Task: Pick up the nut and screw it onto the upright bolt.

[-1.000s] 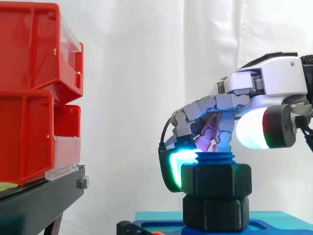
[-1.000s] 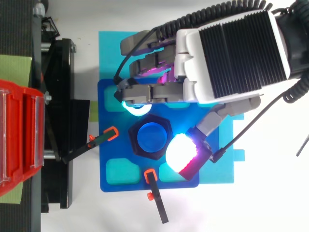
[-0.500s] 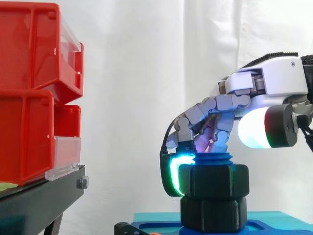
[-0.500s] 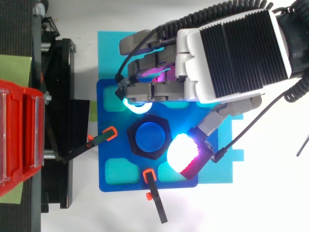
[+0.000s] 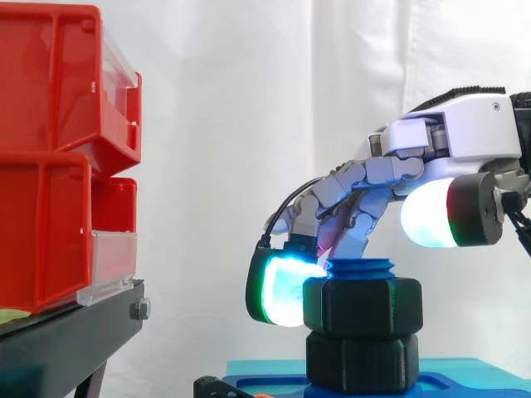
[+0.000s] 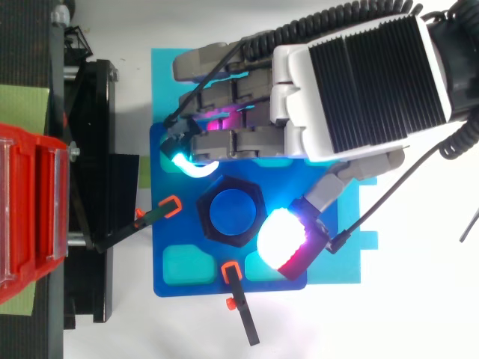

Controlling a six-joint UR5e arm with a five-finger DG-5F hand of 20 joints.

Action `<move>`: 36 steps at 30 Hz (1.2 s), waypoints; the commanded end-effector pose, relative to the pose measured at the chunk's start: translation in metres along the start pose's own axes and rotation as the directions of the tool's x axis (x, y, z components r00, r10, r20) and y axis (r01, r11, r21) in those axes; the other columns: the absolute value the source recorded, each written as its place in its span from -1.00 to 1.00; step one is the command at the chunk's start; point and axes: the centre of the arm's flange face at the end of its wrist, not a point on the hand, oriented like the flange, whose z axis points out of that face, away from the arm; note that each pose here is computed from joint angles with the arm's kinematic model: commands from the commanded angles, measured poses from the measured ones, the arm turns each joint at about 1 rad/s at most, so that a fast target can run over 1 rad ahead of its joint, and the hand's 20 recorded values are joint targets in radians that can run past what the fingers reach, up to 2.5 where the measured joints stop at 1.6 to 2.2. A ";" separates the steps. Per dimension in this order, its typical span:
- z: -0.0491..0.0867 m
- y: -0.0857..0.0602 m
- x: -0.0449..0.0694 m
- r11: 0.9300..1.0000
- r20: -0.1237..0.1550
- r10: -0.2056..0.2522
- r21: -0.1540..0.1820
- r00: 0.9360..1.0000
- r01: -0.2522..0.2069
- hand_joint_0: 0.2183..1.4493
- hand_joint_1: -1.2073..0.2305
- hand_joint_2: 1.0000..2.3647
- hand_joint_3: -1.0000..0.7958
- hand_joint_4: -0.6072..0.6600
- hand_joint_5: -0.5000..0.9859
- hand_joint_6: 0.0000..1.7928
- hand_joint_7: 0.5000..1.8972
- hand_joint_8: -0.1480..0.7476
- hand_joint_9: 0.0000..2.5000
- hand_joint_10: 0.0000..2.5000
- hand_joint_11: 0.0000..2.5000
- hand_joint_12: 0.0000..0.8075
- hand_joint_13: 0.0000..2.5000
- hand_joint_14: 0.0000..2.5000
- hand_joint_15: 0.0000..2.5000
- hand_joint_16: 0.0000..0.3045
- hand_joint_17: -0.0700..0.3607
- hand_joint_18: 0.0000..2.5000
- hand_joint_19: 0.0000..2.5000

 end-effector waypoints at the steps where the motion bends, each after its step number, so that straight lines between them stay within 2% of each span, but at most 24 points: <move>1: 0.002 0.003 0.000 1.000 0.003 -0.002 -0.004 1.000 0.002 -0.56 0.49 -1.00 -0.44 0.30 -0.45 -0.44 -0.63 -0.15 -0.34 -1.00 -1.00 -0.30 -0.57 -1.00 -1.00 -0.77 -0.31 -0.84 -1.00; 7: 0.005 0.008 -0.001 1.000 0.004 -0.001 -0.009 1.000 0.001 -0.56 0.50 -1.00 -0.44 0.35 -0.42 -0.44 -0.49 -0.14 -0.34 -1.00 -1.00 -0.29 -0.58 -1.00 -1.00 -0.78 -0.32 -0.86 -1.00; 9: 0.006 0.011 0.000 1.000 -0.002 0.005 -0.012 1.000 -0.005 -0.56 0.50 -1.00 -0.44 0.38 -0.40 -0.44 -0.34 -0.13 -0.34 -1.00 -1.00 -0.30 -0.58 -1.00 -1.00 -0.78 -0.32 -0.86 -1.00; 15: 0.006 0.013 0.000 1.000 -0.008 0.010 -0.011 1.000 -0.010 -0.54 0.49 -1.00 -0.44 0.36 -0.37 -0.44 -0.14 -0.12 -0.33 -1.00 -1.00 -0.30 -0.57 -1.00 -1.00 -0.78 -0.33 -0.86 -1.00; 20: 0.006 0.013 0.000 1.000 -0.008 0.010 -0.011 1.000 -0.010 -0.54 0.49 -1.00 -0.44 0.37 -0.37 -0.44 -0.09 -0.12 -0.32 -1.00 -1.00 -0.30 -0.57 -1.00 -1.00 -0.79 -0.34 -0.85 -1.00; 29: 0.005 0.011 0.002 1.000 -0.011 0.011 -0.011 1.000 -0.011 -0.54 0.47 -1.00 -0.44 0.38 -0.37 -0.44 -0.20 -0.12 -0.33 -1.00 -1.00 -0.30 -0.57 -1.00 -1.00 -0.79 -0.34 -0.85 -1.00; 33: 0.003 0.008 0.011 1.000 -0.010 0.012 -0.008 1.000 -0.012 -0.53 0.46 -1.00 -0.44 0.37 -0.37 -0.44 -0.13 -0.11 -0.32 -1.00 -1.00 -0.31 -0.57 -1.00 -1.00 -0.79 -0.34 -0.85 -1.00; 36: 0.002 0.008 0.011 1.000 -0.006 0.010 -0.008 1.000 -0.010 -0.53 0.46 -1.00 -0.44 0.36 -0.36 -0.44 -0.07 -0.11 -0.32 -1.00 -1.00 -0.31 -0.56 -1.00 -1.00 -0.79 -0.34 -0.84 -1.00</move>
